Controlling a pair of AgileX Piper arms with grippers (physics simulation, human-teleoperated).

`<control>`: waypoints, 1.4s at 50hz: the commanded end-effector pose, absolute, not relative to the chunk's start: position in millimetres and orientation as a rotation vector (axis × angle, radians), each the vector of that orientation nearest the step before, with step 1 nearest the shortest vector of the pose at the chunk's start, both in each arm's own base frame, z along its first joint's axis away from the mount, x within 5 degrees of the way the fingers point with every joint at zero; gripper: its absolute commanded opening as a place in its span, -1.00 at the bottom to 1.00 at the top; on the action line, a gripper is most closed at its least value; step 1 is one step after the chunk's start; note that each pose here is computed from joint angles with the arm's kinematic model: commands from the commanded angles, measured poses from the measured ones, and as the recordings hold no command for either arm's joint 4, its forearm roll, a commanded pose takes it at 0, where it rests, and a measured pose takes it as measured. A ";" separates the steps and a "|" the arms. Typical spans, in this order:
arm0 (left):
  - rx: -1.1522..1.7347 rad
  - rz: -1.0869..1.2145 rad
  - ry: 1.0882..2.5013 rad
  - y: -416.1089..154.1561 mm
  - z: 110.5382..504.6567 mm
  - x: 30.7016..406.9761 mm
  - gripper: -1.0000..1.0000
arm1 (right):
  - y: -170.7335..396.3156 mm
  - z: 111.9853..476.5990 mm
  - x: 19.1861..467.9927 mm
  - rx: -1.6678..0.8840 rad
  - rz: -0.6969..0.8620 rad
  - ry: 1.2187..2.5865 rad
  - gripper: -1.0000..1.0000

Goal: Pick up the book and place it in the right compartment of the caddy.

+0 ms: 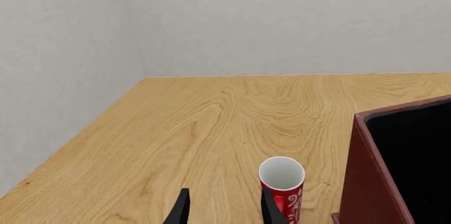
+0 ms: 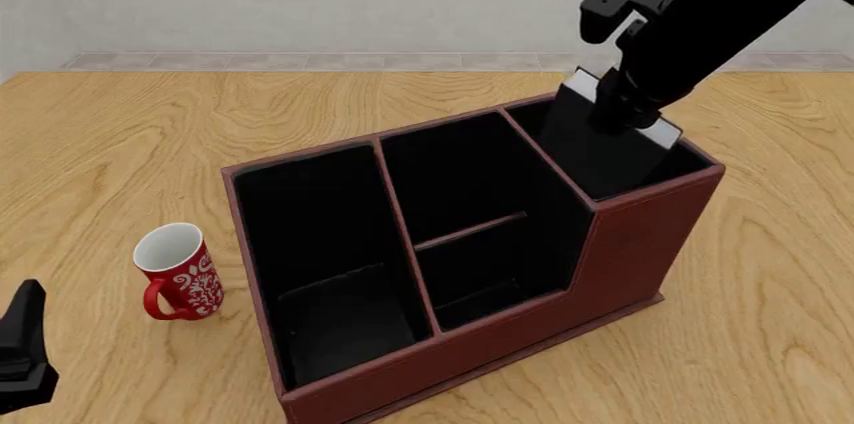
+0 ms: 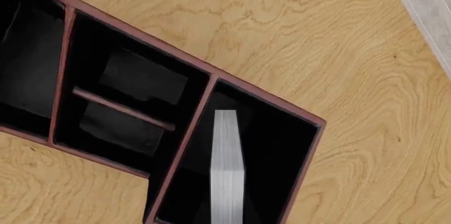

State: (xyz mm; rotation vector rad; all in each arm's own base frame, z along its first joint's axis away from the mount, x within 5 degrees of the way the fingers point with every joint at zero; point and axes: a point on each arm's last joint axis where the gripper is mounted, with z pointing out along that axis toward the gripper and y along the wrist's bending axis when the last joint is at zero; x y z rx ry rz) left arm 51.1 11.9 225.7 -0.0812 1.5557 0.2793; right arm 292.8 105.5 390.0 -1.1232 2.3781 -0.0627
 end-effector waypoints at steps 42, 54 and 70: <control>-0.080 0.288 1.550 11.8 230.9 49.8 1.00 | 100.6 385.9 293.6 -1.067 -0.057 2.419 -1.00; -0.077 0.284 1.550 11.6 231.0 49.8 1.00 | 97.6 387.3 291.9 -1.069 -0.064 2.414 1.00; -0.078 0.284 1.552 11.7 229.4 50.2 1.00 | 97.3 388.1 291.8 -1.082 -0.068 2.406 1.00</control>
